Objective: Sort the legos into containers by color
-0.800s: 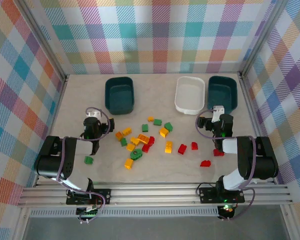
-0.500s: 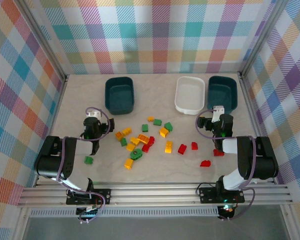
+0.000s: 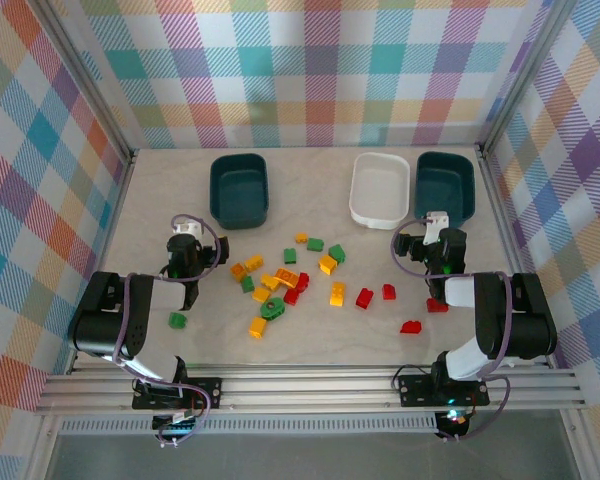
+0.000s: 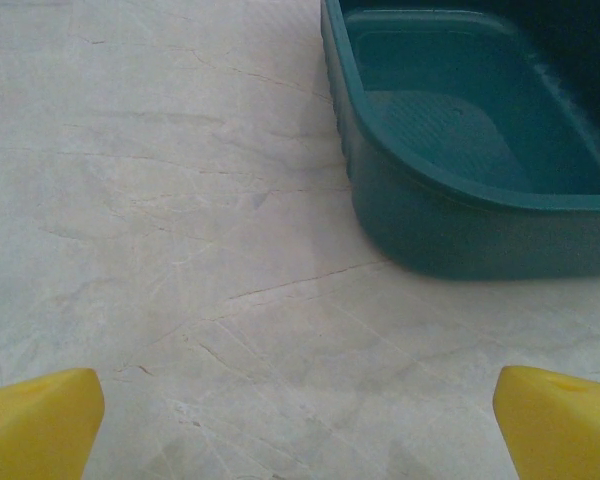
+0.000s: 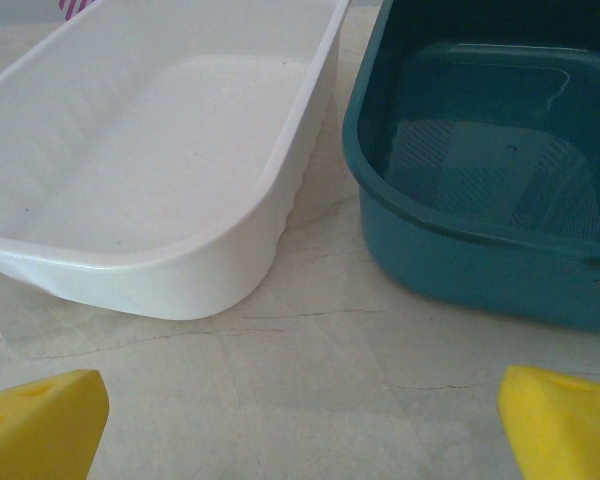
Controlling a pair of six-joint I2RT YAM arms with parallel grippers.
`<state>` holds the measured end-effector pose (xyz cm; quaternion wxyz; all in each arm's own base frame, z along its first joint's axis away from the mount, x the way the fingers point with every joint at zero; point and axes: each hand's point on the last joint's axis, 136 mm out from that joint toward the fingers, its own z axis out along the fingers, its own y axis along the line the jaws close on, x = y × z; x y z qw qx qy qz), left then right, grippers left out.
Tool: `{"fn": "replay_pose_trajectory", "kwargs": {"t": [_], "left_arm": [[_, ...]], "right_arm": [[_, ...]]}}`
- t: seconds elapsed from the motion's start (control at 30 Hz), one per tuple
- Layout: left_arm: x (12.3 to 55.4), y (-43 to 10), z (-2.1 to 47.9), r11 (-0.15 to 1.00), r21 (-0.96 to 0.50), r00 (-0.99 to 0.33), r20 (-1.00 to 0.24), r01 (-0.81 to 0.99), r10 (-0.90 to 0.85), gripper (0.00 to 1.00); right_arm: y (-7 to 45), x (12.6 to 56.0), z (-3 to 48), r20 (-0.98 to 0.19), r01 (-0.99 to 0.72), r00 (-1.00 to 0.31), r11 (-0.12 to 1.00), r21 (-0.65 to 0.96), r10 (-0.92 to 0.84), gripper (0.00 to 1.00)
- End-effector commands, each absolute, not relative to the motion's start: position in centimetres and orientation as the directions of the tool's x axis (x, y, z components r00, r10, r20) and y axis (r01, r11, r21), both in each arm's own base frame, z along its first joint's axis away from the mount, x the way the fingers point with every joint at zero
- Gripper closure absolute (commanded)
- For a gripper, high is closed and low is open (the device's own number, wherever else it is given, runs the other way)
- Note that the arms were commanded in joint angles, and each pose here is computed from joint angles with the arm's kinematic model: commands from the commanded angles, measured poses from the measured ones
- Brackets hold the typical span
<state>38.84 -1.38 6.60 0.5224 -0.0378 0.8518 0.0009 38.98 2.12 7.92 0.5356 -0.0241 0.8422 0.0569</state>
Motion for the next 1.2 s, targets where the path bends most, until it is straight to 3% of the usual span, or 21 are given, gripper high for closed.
{"fn": "replay_pose_trajectory", "kwargs": {"t": [0.0, 0.9, 1.07, 1.17], "left_arm": [[39.8, -1.2, 7.9, 0.998, -0.04, -0.408, -0.911, -0.057, -0.059, 0.0], [39.8, -1.2, 7.9, 0.997, -0.043, -0.407, -0.911, -0.058, -0.063, 0.0], [40.2, -1.2, 11.5, 0.998, -0.035, -0.443, -0.894, -0.059, -0.058, 0.0], [39.6, -2.3, 17.1, 0.996, -0.088, -0.337, -0.938, -0.01, -0.086, 0.0]], "right_arm": [[2.8, 39.9, 9.2, -0.923, -0.128, -0.383, 0.988, 0.082, 0.027, 0.0], [2.3, 39.9, 9.2, -0.924, -0.102, -0.381, 0.991, 0.082, 0.037, 0.0], [2.0, 40.2, 11.0, -0.907, -0.058, -0.42, 0.997, 0.058, 0.029, 0.0], [2.8, 40.6, 15.4, -0.894, -0.039, -0.447, 0.998, 0.058, 0.034, 0.0]]}}
